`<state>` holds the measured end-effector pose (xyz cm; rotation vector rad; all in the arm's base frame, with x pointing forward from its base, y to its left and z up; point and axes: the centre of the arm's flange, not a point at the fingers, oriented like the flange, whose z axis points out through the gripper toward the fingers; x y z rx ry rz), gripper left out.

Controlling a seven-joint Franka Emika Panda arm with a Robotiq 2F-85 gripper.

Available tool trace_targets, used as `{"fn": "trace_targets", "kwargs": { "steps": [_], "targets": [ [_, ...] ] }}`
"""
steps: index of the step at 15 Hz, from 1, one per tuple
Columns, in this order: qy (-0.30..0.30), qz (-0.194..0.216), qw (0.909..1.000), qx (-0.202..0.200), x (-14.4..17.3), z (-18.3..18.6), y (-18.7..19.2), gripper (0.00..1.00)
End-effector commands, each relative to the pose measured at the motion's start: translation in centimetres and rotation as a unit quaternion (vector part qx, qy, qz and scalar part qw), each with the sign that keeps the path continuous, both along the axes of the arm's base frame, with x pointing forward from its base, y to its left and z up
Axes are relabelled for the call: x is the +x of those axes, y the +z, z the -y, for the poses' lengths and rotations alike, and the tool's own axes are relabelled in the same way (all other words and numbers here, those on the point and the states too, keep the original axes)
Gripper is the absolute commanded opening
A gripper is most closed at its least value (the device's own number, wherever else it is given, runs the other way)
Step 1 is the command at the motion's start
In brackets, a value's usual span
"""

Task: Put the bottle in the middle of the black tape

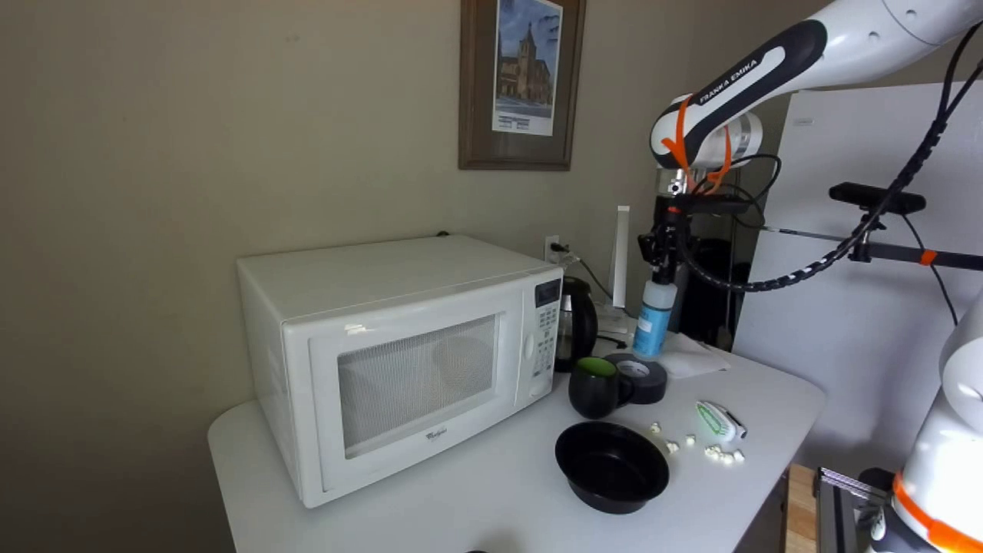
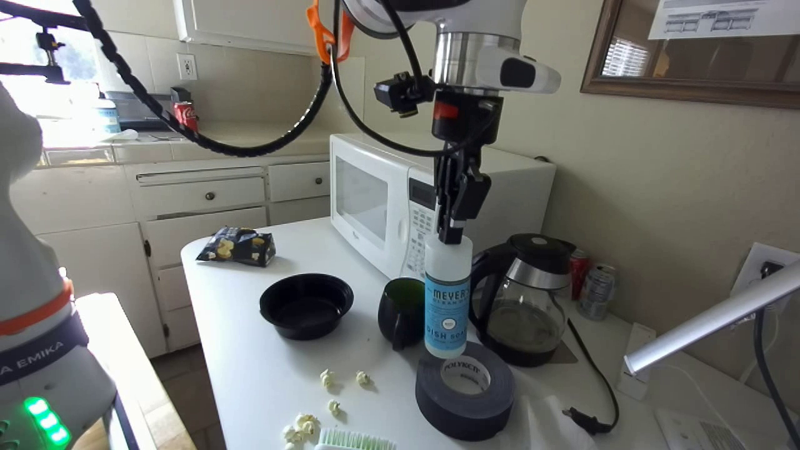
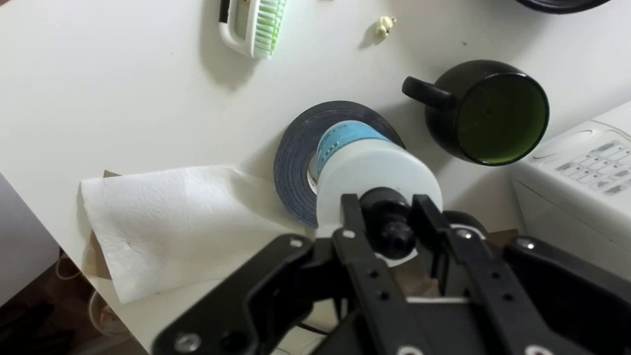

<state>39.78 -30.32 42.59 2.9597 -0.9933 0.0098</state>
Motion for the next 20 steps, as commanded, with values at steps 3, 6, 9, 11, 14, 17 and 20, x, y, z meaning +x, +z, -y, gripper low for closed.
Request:
{"fn": "trace_targets", "kwargs": {
  "steps": [3,6,9,11,14,17,20],
  "targets": [
    [-0.033,-0.008,0.9993,0.016,3.8,2.6,-1.9,0.07],
    [-0.038,-0.011,0.9991,0.016,4.9,3.4,-2.2,0.07],
    [-0.042,-0.022,0.9988,0.016,5.8,3.8,-3.1,0.07],
    [-0.048,-0.033,0.9982,0.013,6.1,4.2,-4.1,0.07],
    [-0.05,-0.044,0.9976,0.019,6.5,4.3,-5.5,0.07],
    [-0.049,-0.053,0.9971,0.023,6.7,4.2,-6.6,0.07],
    [-0.05,-0.06,0.9967,0.021,6.9,4.3,-7.4,0.07]
  ]
}}
